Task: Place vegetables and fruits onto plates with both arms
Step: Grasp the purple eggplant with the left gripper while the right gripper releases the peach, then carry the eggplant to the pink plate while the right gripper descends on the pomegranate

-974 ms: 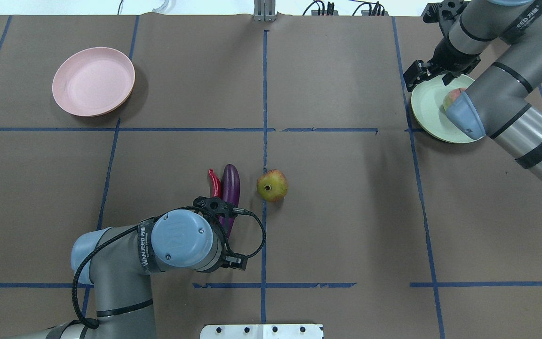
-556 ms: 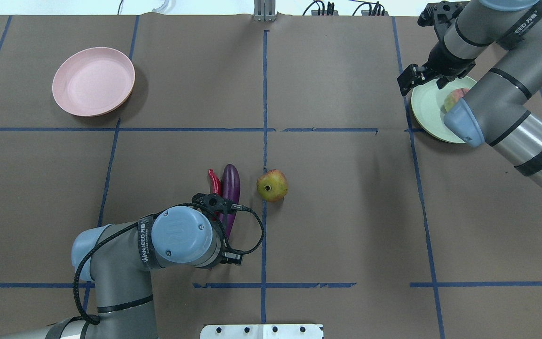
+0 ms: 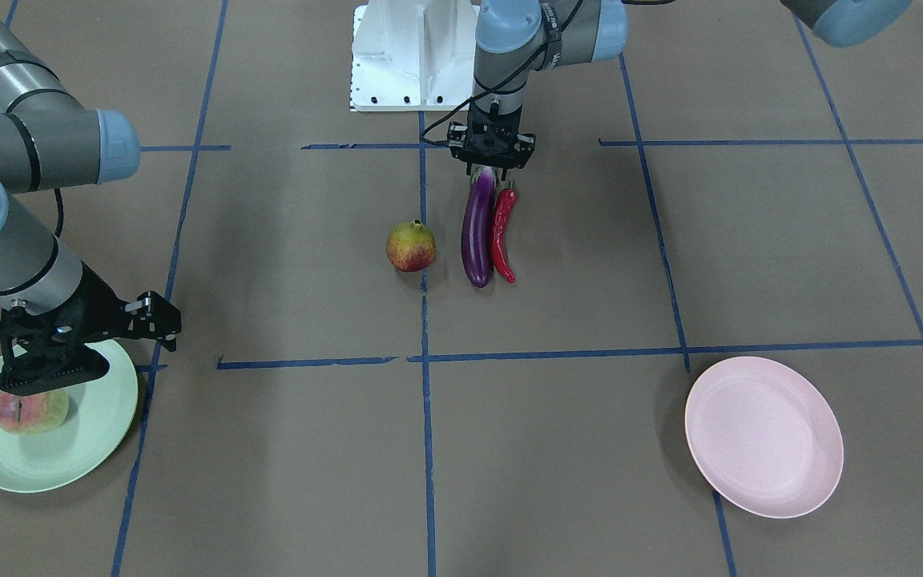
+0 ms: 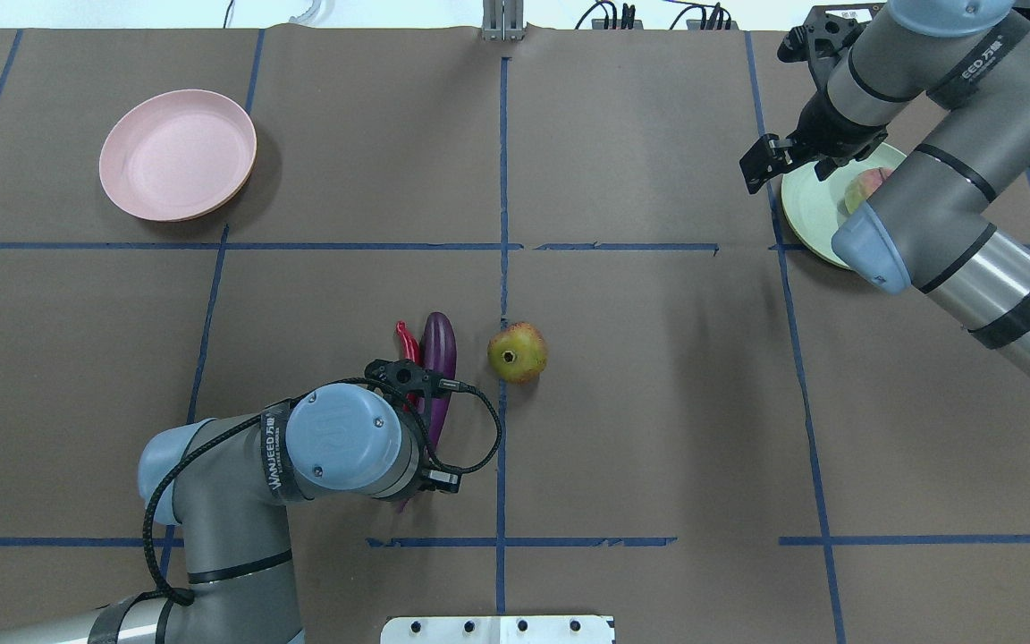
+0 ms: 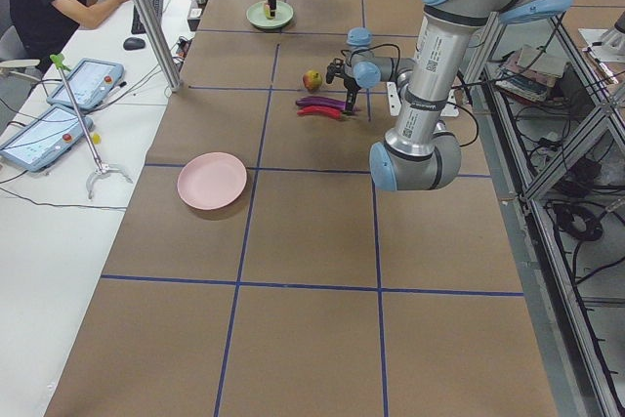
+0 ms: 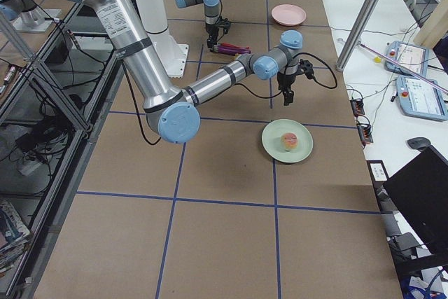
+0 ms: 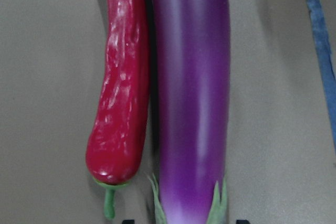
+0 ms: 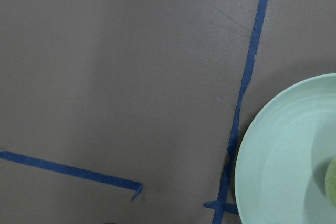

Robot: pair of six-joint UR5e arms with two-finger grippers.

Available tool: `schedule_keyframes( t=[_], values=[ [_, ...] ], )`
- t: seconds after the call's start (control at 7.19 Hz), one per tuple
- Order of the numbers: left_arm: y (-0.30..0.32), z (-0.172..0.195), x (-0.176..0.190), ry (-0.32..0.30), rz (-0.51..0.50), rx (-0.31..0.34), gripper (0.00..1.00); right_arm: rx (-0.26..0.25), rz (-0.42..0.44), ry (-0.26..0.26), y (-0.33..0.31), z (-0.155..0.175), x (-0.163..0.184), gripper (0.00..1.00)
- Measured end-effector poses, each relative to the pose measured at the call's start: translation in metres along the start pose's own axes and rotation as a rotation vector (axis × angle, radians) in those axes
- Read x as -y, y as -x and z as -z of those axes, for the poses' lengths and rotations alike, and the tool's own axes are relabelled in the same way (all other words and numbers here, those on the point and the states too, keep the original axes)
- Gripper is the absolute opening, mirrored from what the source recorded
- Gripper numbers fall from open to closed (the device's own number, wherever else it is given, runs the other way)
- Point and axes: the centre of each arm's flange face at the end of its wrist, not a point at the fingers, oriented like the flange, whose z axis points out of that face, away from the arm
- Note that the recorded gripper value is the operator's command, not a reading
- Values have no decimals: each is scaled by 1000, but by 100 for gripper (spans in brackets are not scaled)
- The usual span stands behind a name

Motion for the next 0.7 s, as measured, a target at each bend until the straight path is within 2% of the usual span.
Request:
schedule_keyframes(
  t=[0.28,0.56,0.7],
  values=[
    [4,22,29,-63,25,-54,0,18,4,-19,4,13,-24,100],
    [21,76,72,-168,81,-122,0,61,-73,-30,41,23,-37,100],
    [40,106,98,-225,147,-140,0,88,-132,-18,76,19,-53,100]
  ],
)
